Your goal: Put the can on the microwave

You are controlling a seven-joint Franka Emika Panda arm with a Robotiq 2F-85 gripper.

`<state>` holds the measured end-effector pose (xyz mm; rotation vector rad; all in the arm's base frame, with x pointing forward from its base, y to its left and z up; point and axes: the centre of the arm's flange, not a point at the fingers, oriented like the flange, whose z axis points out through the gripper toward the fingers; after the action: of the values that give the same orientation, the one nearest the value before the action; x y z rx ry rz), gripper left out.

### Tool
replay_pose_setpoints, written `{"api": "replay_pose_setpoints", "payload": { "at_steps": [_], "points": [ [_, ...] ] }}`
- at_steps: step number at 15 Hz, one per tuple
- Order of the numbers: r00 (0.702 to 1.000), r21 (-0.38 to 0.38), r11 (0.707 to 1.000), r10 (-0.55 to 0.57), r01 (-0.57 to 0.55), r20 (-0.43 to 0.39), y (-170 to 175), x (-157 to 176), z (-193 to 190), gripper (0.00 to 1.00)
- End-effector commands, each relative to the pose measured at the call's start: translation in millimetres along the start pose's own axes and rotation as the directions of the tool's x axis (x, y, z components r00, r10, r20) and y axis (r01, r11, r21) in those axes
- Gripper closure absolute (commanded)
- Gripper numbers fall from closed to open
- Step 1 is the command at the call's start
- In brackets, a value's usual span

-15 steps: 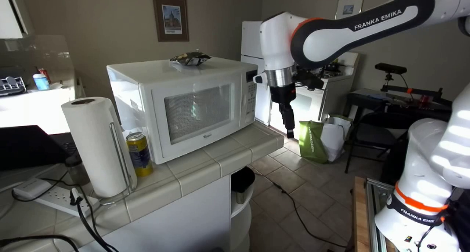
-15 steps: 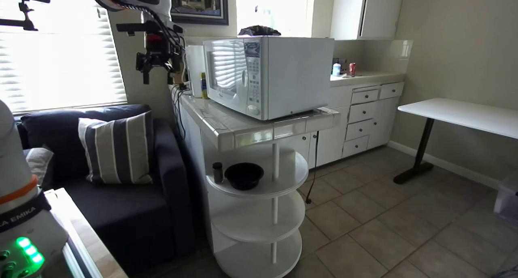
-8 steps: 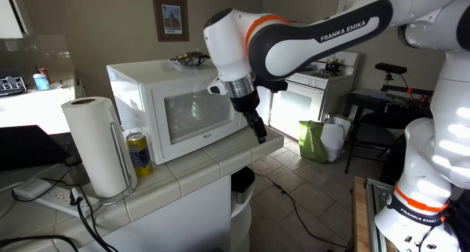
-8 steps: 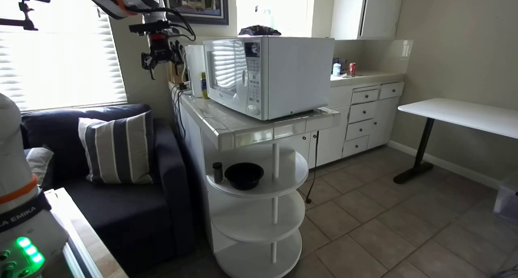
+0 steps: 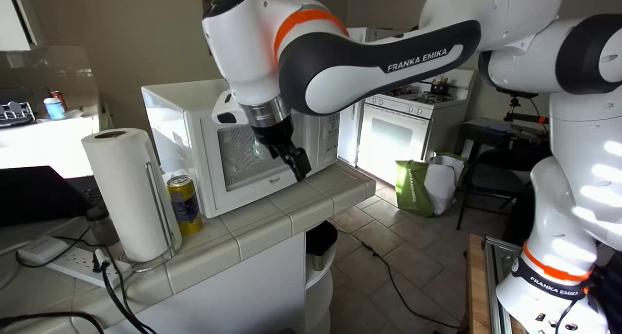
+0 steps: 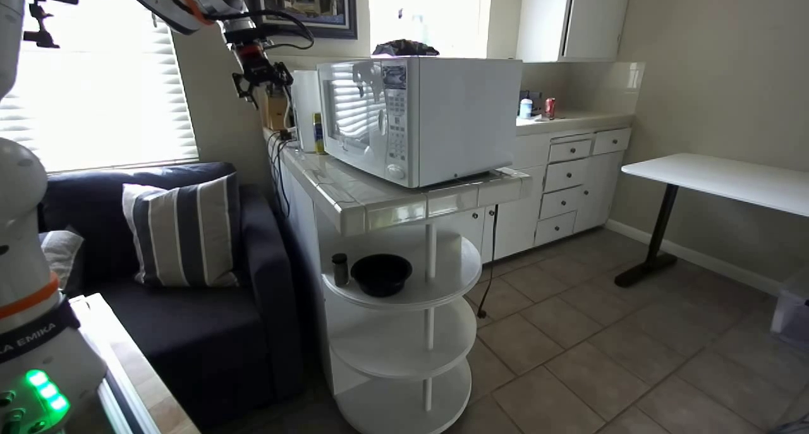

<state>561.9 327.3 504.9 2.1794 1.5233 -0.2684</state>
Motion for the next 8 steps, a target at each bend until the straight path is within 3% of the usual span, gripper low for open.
{"api": "replay_pose_setpoints", "payload": {
  "at_steps": [1, 3, 8],
  "points": [
    [0.999, -0.036, 0.999, -0.037, 0.036, -0.019, 7, 3, -8, 0.00],
    [0.996, -0.071, 0.995, -0.074, 0.071, -0.040, 15, 2, -17, 0.00],
    [0.995, -0.077, 0.994, -0.085, 0.081, -0.043, 17, 2, -19, 0.00]
  ]
}}
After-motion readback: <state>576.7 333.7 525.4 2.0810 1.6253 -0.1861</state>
